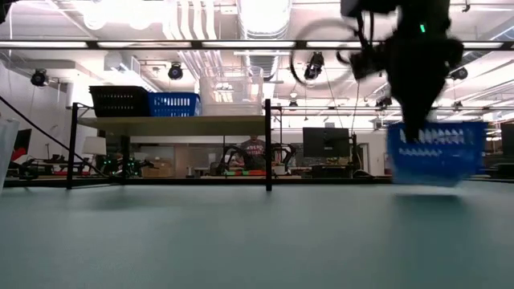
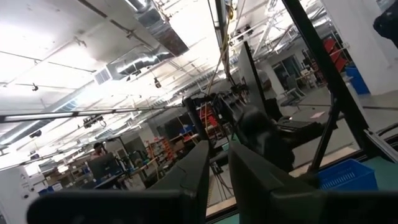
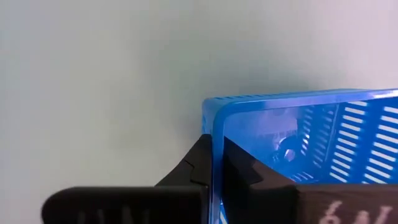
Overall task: Stack baskets on shelf by color
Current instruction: Stack the top blue bin on top of the blue bin on the shelf
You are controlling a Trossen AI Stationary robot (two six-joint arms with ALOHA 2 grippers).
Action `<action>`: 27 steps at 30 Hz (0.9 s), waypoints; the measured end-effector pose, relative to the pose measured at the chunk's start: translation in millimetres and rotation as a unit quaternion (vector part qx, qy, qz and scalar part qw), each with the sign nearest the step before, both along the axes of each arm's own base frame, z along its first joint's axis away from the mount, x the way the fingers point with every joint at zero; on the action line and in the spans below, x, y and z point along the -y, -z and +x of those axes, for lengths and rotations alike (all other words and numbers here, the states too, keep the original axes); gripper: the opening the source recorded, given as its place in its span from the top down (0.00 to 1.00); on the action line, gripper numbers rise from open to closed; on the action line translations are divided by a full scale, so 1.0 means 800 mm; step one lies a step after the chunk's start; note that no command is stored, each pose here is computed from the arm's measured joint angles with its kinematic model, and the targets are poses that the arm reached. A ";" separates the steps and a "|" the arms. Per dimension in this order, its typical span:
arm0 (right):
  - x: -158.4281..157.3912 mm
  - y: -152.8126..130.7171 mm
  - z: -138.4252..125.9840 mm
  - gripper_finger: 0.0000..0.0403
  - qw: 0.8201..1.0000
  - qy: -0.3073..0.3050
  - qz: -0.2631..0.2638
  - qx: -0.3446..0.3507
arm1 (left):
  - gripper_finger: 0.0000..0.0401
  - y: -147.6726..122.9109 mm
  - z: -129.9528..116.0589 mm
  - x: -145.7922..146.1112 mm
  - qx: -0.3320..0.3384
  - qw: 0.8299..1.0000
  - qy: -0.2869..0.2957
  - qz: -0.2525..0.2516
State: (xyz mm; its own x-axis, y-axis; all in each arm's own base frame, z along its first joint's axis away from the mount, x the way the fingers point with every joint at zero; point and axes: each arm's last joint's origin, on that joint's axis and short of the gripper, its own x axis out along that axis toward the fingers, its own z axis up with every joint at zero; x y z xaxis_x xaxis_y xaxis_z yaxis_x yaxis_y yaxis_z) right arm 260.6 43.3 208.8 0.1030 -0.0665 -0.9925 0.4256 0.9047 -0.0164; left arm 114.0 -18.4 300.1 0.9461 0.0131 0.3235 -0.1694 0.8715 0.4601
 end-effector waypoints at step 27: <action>-0.027 -0.246 0.083 0.98 0.857 -0.177 -0.224 0.430 | 0.89 -0.002 -0.002 0.000 0.010 1.000 0.000 -0.003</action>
State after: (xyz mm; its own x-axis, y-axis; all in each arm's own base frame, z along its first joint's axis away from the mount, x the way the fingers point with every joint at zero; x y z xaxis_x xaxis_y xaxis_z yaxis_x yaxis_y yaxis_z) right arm 326.9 65.2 405.3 0.8753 -0.2344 -0.4230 0.1546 0.9644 -0.2144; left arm 112.5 -18.0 301.6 0.9394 0.0146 0.3425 -0.1784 0.8741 0.4519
